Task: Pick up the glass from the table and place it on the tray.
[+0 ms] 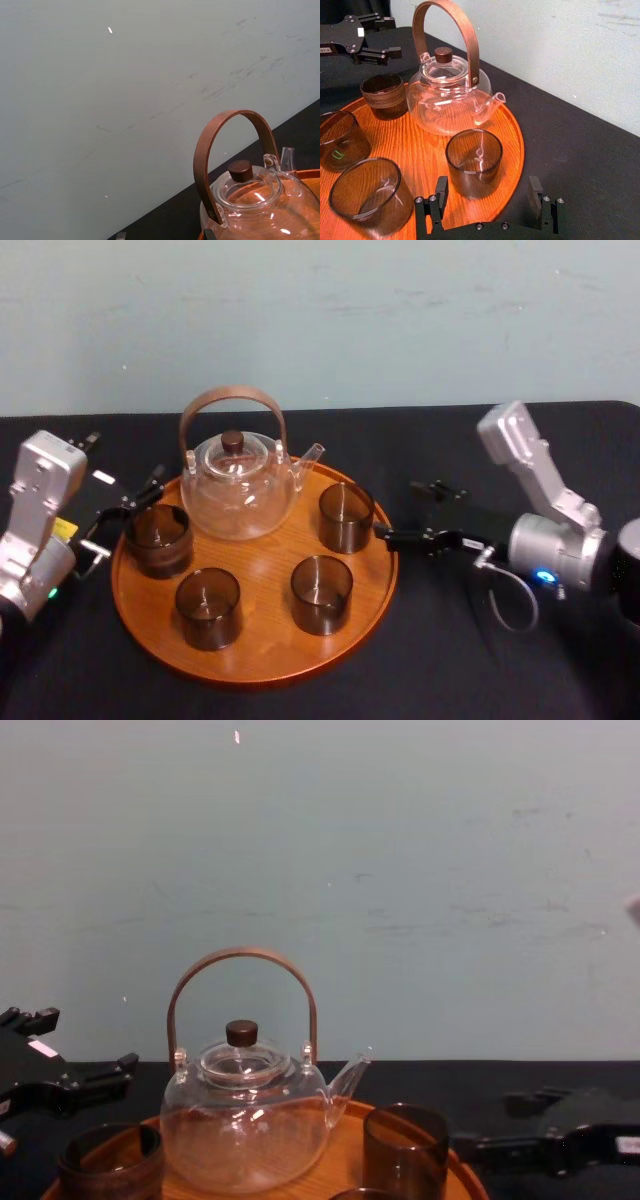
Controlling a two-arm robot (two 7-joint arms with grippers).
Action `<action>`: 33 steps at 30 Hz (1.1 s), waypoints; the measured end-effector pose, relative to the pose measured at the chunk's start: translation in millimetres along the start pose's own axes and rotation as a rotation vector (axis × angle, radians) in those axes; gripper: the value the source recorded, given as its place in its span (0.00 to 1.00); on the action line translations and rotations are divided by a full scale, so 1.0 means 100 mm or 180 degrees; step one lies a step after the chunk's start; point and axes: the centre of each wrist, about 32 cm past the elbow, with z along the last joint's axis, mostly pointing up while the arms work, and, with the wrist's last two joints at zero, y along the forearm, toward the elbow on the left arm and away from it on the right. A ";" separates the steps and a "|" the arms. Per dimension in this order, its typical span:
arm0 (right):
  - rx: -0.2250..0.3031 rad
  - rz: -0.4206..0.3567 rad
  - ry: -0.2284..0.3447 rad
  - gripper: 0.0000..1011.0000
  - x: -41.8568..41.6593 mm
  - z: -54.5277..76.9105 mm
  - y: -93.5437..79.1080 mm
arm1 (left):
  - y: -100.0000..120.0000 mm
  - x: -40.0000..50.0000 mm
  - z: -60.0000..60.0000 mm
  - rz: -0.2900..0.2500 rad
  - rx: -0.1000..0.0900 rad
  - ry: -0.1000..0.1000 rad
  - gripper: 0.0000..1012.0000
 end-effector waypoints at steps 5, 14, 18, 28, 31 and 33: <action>0.0049 -0.0056 -0.0003 0.99 0.007 -0.02 -0.20 | 0.00 0.000 0.00 0.0000 0.0000 0.0000 0.99; 0.0194 -0.0268 0.0004 0.99 0.019 -0.09 -0.53 | 0.00 0.000 0.00 0.0000 0.0000 0.0000 0.99; 0.0300 -0.0452 0.0010 0.99 0.005 -0.10 -0.58 | 0.00 0.000 0.00 0.0000 0.0000 0.0000 0.99; 0.0500 -0.0995 0.0074 0.99 -0.100 -0.20 -0.51 | 0.00 0.000 0.00 0.0000 0.0000 0.0000 0.99; 0.0516 -0.1101 0.0094 0.99 -0.109 -0.24 -0.48 | 0.00 0.000 0.00 0.0000 0.0000 0.0000 0.99; 0.0516 -0.1163 0.0109 0.99 -0.106 -0.27 -0.45 | 0.00 0.000 0.00 0.0000 0.0000 0.0000 0.99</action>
